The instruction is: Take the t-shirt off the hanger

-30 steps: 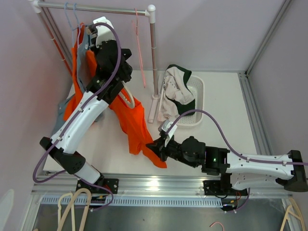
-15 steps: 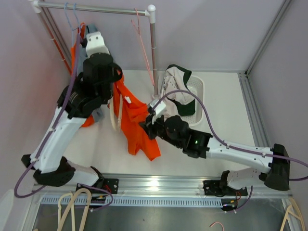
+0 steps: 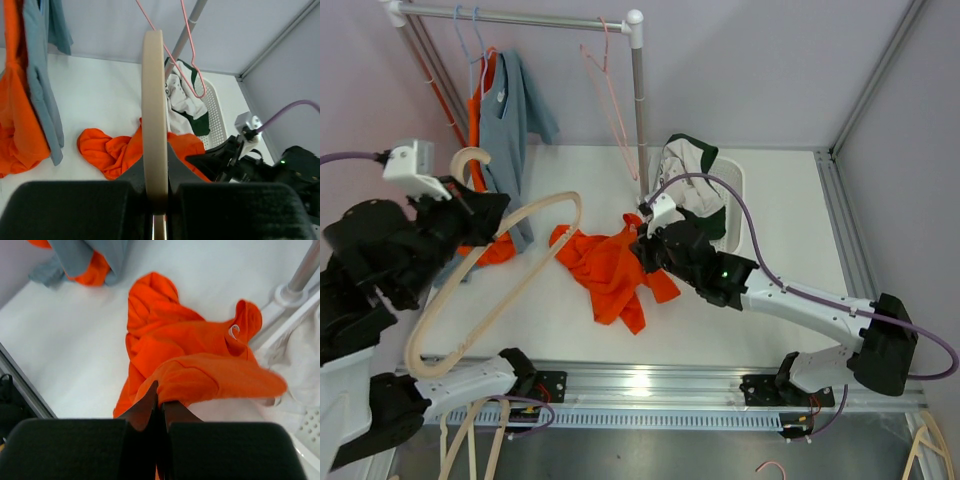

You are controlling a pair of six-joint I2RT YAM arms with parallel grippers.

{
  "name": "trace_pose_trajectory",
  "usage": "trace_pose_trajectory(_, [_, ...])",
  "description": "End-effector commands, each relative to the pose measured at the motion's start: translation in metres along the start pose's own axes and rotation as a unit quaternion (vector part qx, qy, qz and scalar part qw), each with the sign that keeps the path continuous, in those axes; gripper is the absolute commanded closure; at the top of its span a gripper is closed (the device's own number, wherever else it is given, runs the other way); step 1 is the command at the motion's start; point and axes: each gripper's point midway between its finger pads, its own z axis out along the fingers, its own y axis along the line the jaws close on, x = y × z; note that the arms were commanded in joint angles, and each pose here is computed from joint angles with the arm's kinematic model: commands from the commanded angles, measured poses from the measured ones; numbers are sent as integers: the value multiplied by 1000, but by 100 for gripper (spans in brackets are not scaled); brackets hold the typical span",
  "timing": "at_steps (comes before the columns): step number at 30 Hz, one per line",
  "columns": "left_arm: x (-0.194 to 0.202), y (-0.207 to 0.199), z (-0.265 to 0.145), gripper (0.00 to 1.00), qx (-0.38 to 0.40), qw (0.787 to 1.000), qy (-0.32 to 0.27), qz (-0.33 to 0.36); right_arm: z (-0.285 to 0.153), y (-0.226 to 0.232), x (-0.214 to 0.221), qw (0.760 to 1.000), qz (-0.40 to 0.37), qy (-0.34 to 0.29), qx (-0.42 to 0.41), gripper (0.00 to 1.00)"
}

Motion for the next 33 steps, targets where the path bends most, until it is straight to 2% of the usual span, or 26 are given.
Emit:
trace_pose_trajectory(1, [-2,7,-12,99,-2,1000,3,9,-5,7,11,999,13,19,-28,100])
trace_pose_trajectory(3, [-5,18,-7,99,-36,999,-7,18,0,17,14,998,15,33,-50,100])
trace_pose_trajectory(6, [-15,29,4,99,-81,995,-38,36,24,25,31,996,9,75,-54,91])
trace_pose_trajectory(7, [-21,28,7,99,-82,995,-48,42,32,27,37,995,7,88,-52,92])
trace_pose_trajectory(8, [-34,32,10,99,-94,992,-73,37,48,24,62,991,-1,123,-42,92])
trace_pose_trajectory(9, [-39,35,12,99,-103,991,-80,43,57,31,59,991,-1,126,-50,93])
trace_pose_trajectory(11, [-54,29,20,99,-80,990,-105,41,77,37,89,985,-14,165,-47,94])
trace_pose_trajectory(12, [-58,29,24,99,-77,990,-111,45,86,43,81,986,-16,158,-51,97])
trace_pose_trajectory(15, [-71,19,43,99,-54,986,-135,75,111,44,117,978,-29,204,-35,95])
trace_pose_trajectory(17, [-73,12,60,99,-47,986,-133,92,124,47,120,976,-31,214,-30,79])
trace_pose_trajectory(18, [-77,9,64,99,-42,985,-136,101,133,43,138,972,-34,232,-18,44])
trace_pose_trajectory(19, [-84,7,64,99,-42,983,-145,102,139,43,135,973,-35,229,-12,26])
trace_pose_trajectory(20, [-86,4,67,99,-37,983,-146,108,141,43,139,972,-35,233,-12,18])
trace_pose_trajectory(21, [-86,3,72,99,-35,982,-147,115,144,42,146,970,-37,239,-9,6])
trace_pose_trajectory(22, [-94,0,71,99,-32,980,-161,115,146,42,146,971,-36,238,-8,1])
trace_pose_trajectory(26, [-107,0,76,99,-40,973,-181,135,156,44,155,965,-43,257,-8,1])
trace_pose_trajectory(28, [-107,-1,89,99,-42,972,-179,150,159,37,179,956,-64,286,19,1])
trace_pose_trajectory(30, [-112,1,96,99,-51,968,-189,160,165,27,176,955,-87,278,54,2])
trace_pose_trajectory(32, [-116,7,105,99,-66,965,-196,161,165,22,187,949,-100,290,74,16])
trace_pose_trajectory(33, [-117,9,109,99,-69,965,-196,159,164,20,188,948,-98,292,77,38])
